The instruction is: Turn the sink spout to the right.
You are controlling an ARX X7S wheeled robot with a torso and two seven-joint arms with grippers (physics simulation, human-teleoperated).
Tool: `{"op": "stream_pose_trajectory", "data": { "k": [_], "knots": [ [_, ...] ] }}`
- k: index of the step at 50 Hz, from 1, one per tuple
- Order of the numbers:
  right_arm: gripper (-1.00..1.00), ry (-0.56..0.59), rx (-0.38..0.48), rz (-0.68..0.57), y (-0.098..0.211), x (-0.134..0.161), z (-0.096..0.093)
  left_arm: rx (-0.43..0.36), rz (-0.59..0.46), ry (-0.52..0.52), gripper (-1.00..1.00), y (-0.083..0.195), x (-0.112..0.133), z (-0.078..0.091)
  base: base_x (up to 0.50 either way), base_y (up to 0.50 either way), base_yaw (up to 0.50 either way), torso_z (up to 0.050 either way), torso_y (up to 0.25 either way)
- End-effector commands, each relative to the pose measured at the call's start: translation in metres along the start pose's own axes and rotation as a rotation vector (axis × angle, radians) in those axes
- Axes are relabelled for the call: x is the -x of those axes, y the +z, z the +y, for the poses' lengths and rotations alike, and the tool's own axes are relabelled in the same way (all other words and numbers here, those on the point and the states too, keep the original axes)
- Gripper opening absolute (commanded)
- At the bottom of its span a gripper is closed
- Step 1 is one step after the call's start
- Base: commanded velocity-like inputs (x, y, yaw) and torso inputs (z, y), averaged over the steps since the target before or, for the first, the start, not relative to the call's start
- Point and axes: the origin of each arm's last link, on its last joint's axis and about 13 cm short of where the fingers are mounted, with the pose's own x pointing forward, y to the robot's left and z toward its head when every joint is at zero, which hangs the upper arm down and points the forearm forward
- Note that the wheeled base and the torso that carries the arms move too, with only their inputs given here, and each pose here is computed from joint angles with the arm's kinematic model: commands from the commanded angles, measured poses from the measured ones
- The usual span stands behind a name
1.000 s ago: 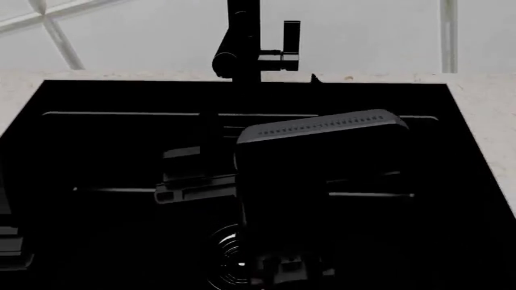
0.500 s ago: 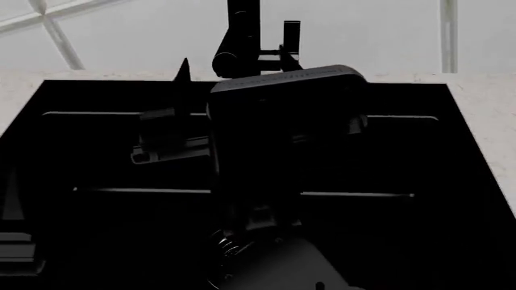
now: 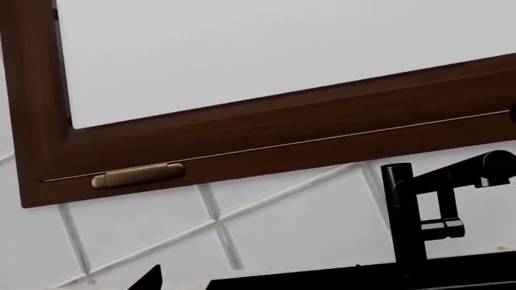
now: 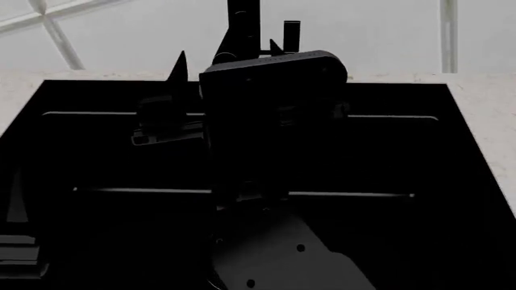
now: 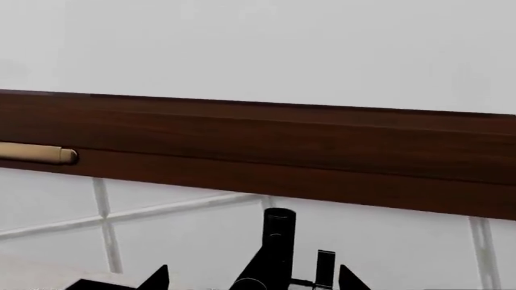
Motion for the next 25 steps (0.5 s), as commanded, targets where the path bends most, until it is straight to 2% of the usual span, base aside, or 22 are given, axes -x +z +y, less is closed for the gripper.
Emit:
{"op": "stream_pose_trajectory", "data": {
  "k": [1,25],
  "knots": [
    [1.0,0.004,-0.002,0.021,-0.011,-0.007,0.001,0.002,0.001,-0.002,1.0,0.0,0.0,0.0,0.0,0.0,0.0,0.0,0.0],
    [1.0,0.005,-0.027,0.05,-0.03,-0.008,0.001,0.002,0.01,-0.013,1.0,-0.001,0.0,-0.001,0.0,0.0,0.0,0.0,0.0]
  ]
}}
